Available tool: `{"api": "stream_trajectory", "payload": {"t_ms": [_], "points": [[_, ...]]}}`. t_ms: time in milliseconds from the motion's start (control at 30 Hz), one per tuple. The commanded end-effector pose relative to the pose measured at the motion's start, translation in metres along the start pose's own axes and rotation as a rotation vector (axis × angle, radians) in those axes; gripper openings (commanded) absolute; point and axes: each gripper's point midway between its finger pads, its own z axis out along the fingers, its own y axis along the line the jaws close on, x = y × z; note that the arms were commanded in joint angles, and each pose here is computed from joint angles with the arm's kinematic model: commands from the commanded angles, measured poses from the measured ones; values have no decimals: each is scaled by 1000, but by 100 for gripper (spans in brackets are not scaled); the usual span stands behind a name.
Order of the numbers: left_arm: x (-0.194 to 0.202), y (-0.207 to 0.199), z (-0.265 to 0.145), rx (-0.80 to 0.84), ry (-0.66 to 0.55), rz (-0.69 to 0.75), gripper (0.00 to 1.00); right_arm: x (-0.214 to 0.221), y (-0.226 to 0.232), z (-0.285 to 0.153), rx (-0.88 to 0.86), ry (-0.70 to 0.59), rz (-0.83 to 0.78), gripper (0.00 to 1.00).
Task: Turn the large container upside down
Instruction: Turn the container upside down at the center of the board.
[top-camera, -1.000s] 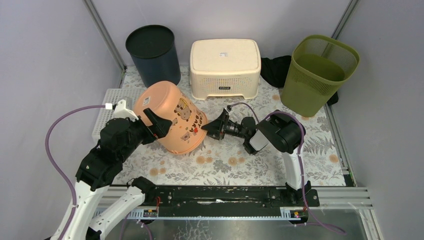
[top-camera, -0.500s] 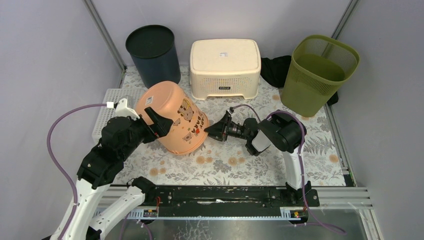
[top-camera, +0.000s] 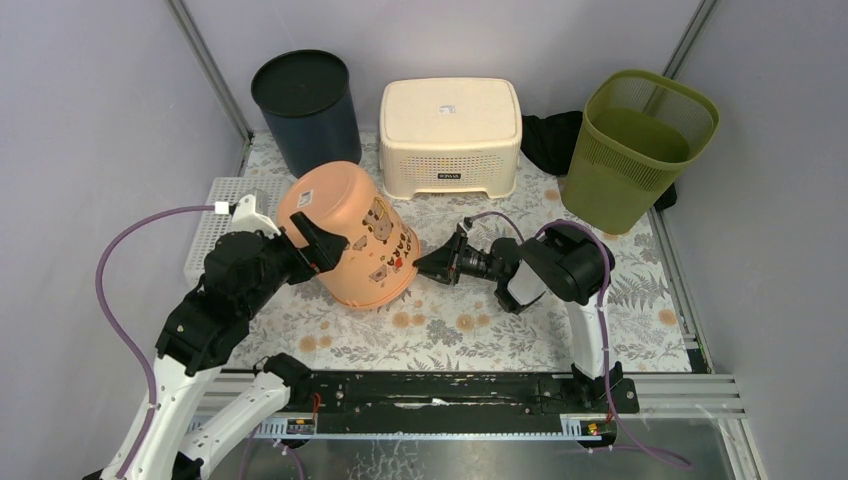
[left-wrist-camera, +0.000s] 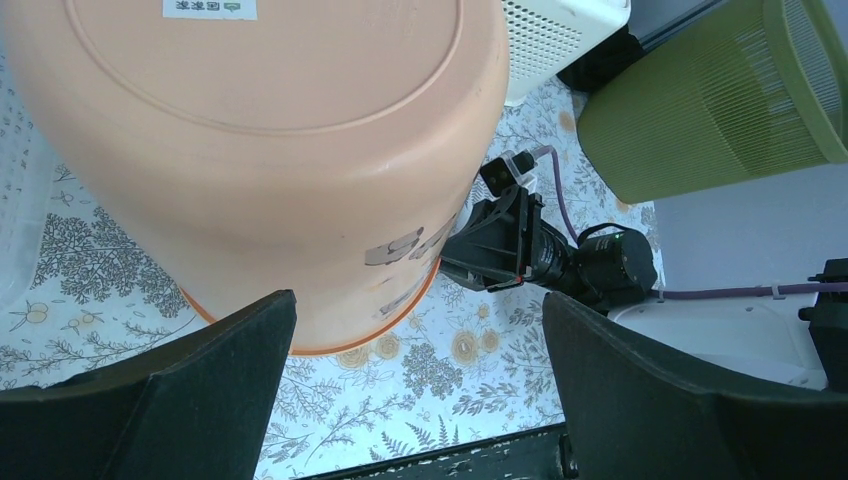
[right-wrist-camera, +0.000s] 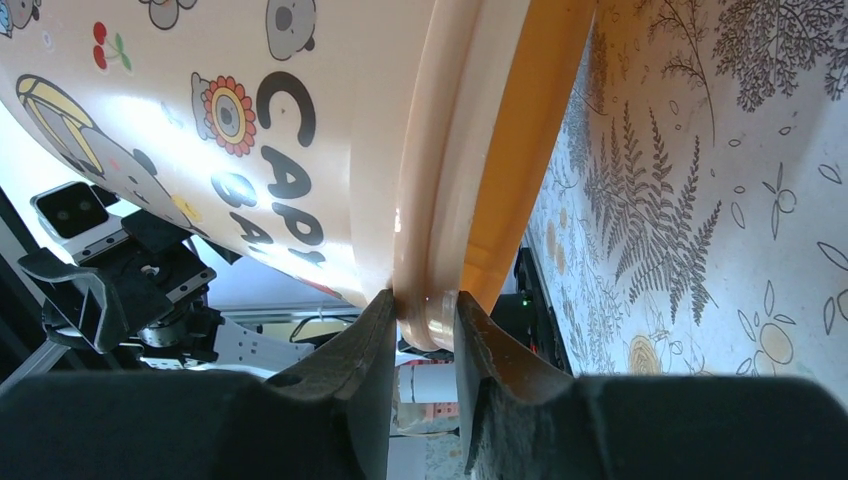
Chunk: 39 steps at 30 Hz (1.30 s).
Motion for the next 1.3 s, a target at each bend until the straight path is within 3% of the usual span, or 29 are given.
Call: {"api": "stream_trajectory", "payload": {"t_ms": [0,267,367,667,867,1267], "points": [[-6,-7,4,34,-31,-8,100,6,10,-5,-50,29,-74,26],[2,-3,9,27,-14,-13,100,1,-5,-9,-16,6,-46,27],[6,-1,12,22,-6,-14,100,-1,-11,-9,-6,4,-37,35],[12,3,15,15,4,-19,100,-6,-28,-9,24,-2,-8,42],[16,5,17,10,11,-19,100,-7,-36,-9,38,-1,4,55],[21,8,24,1,26,-22,100,-8,-51,-17,77,-16,26,69]]}}
